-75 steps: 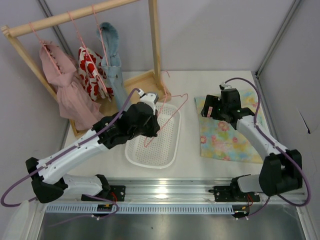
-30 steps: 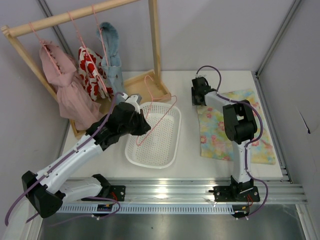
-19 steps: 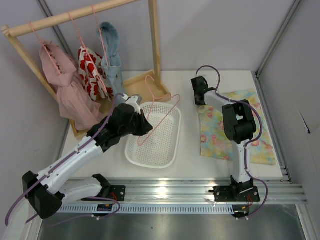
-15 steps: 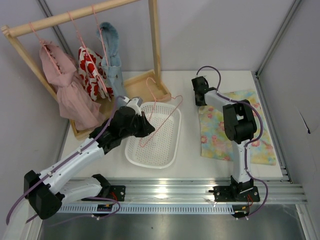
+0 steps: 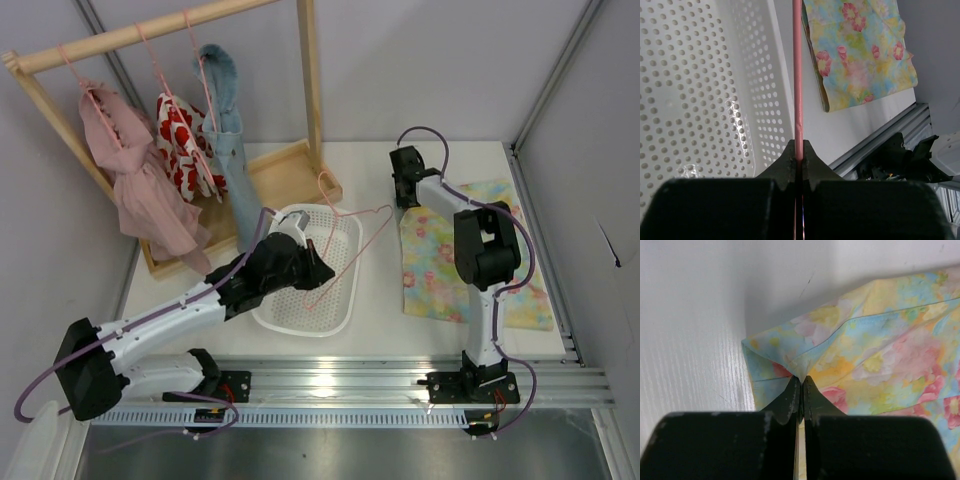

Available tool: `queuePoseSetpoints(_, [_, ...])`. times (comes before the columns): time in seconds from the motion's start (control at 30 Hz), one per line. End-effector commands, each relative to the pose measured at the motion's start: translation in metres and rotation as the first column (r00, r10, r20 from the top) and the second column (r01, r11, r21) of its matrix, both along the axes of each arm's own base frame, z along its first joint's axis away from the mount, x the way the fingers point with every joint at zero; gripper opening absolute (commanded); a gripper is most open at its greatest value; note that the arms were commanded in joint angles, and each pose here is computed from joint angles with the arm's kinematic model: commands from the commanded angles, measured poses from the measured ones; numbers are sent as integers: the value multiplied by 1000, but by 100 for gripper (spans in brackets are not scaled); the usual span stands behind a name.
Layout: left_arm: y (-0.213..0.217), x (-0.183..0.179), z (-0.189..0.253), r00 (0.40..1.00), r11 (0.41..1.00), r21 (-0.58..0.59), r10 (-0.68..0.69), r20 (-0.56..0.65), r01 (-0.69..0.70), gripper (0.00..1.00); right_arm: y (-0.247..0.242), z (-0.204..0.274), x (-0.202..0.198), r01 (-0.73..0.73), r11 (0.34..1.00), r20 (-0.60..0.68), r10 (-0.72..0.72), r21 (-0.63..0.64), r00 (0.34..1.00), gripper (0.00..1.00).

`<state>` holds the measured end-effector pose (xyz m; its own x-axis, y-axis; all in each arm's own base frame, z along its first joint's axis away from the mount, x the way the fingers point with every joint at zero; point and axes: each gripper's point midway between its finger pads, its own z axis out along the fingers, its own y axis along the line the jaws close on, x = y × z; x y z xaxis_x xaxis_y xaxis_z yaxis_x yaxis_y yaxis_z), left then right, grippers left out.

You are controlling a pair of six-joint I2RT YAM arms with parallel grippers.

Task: Place the skirt on the hanger

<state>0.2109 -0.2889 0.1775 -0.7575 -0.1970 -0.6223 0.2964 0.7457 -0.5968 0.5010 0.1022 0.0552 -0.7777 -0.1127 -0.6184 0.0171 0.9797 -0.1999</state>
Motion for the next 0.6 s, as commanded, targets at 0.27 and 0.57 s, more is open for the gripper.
queuePoseSetpoints(0.27, [-20,16,-19,997,999,22,44,59,-46,0,11,57,-3,-82,995,47,80,49,996,0])
queuePoseSetpoints(0.57, [-48,36,-27,989,1000,13,22,144,-24,0,8,61,-9,-75,997,35,74,30,997,0])
